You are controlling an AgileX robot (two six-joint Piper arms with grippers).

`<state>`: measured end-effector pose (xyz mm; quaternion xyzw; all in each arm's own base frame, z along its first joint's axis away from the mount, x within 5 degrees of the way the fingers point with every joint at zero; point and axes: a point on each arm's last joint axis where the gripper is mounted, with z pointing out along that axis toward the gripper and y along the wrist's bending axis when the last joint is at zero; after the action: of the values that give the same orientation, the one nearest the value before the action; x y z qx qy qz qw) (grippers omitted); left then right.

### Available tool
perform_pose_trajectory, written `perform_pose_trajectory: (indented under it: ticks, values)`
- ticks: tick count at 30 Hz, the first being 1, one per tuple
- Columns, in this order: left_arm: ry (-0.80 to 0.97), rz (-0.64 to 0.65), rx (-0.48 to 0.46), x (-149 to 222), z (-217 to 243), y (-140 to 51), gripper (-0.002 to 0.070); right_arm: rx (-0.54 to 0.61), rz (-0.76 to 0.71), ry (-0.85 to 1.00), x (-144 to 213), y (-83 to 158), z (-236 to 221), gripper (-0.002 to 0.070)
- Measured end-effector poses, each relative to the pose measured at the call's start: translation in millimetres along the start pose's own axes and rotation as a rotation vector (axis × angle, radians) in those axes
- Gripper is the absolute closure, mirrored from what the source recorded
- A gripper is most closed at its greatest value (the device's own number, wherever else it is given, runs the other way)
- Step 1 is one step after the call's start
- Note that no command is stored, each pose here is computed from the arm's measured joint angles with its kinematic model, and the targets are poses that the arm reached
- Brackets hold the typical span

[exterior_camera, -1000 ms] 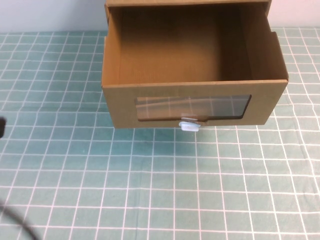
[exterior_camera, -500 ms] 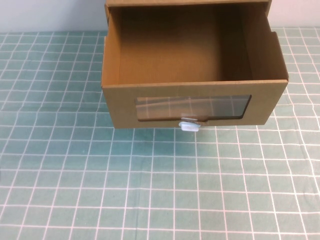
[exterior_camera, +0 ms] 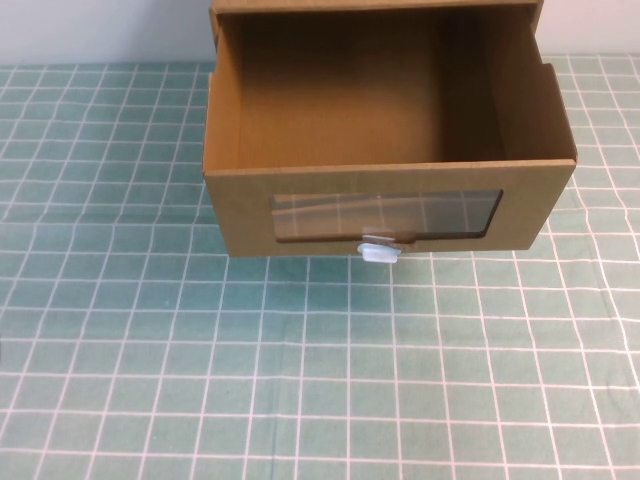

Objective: Open the shoe box
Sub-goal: 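Pull the top drawer of the cardboard box fully open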

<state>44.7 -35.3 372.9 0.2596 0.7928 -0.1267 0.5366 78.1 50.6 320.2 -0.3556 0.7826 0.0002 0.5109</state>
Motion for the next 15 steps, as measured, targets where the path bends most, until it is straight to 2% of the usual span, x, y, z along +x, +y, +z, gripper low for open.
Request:
perform_pose_trajectory:
  ticks: [8,15]
  values:
    - [0.044,0.094,-0.100,13.4,2.7,8.2,0.0680,0.000,0.000,0.000,0.0,0.0,0.0,0.0689]
    - [-0.115,0.238,-0.286,43.7,6.1,16.1,0.0680,0.000,0.001,-0.001,0.0,-0.1,-0.2,0.0689]
